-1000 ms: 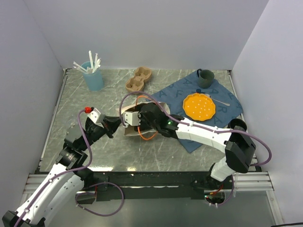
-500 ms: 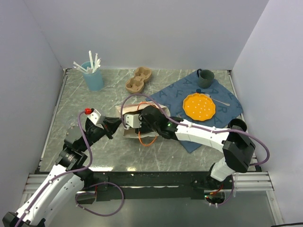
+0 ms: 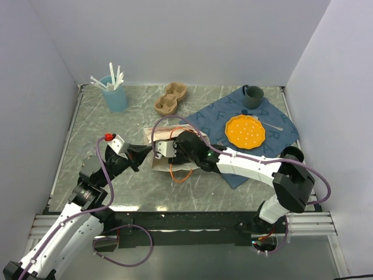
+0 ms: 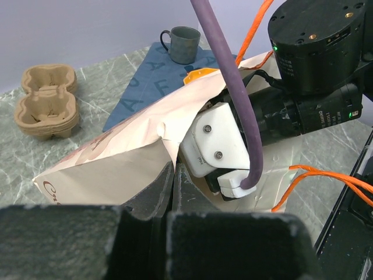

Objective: Pack the takeout coffee

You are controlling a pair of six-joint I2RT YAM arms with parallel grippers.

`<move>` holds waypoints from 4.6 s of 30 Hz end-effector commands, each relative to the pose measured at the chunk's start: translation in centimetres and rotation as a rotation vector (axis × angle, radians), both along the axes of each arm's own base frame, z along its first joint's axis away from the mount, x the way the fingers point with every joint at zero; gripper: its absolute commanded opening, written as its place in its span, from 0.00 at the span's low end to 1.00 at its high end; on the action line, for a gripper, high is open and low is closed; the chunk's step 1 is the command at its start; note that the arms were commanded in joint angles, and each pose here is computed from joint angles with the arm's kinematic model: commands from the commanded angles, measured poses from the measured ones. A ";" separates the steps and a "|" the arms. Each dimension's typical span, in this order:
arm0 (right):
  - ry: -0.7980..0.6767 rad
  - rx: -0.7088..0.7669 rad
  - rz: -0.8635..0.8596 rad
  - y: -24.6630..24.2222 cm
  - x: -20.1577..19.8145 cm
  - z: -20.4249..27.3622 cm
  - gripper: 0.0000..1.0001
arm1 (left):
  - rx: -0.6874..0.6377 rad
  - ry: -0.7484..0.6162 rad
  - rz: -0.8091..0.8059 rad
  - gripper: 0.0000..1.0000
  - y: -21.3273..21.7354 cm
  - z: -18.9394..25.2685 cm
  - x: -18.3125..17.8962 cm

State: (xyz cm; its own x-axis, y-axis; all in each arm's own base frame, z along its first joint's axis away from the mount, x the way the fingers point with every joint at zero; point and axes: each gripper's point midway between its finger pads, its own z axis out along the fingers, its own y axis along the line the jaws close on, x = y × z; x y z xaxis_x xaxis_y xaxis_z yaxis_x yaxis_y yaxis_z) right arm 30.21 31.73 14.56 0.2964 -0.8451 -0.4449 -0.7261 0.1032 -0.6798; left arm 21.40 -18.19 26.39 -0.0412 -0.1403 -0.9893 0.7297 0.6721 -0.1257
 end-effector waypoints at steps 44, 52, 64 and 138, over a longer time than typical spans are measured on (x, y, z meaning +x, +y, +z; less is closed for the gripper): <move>-0.057 0.227 -0.193 2.8 5.6 -0.3 0.43 | -0.146 0.098 0.010 0.01 0.0 0.9 -0.5; -0.043 0.225 -0.218 2.5 6.7 -1.3 0.47 | -0.157 0.120 0.020 0.01 0.0 0.6 -0.3; -0.033 0.248 -0.251 3.2 7.9 -1.8 0.52 | -0.163 0.144 0.042 0.01 0.2 0.3 -0.2; 0.379 0.124 -0.097 -0.1 -4.5 9.3 0.80 | -0.185 0.456 0.298 0.27 1.3 4.8 4.7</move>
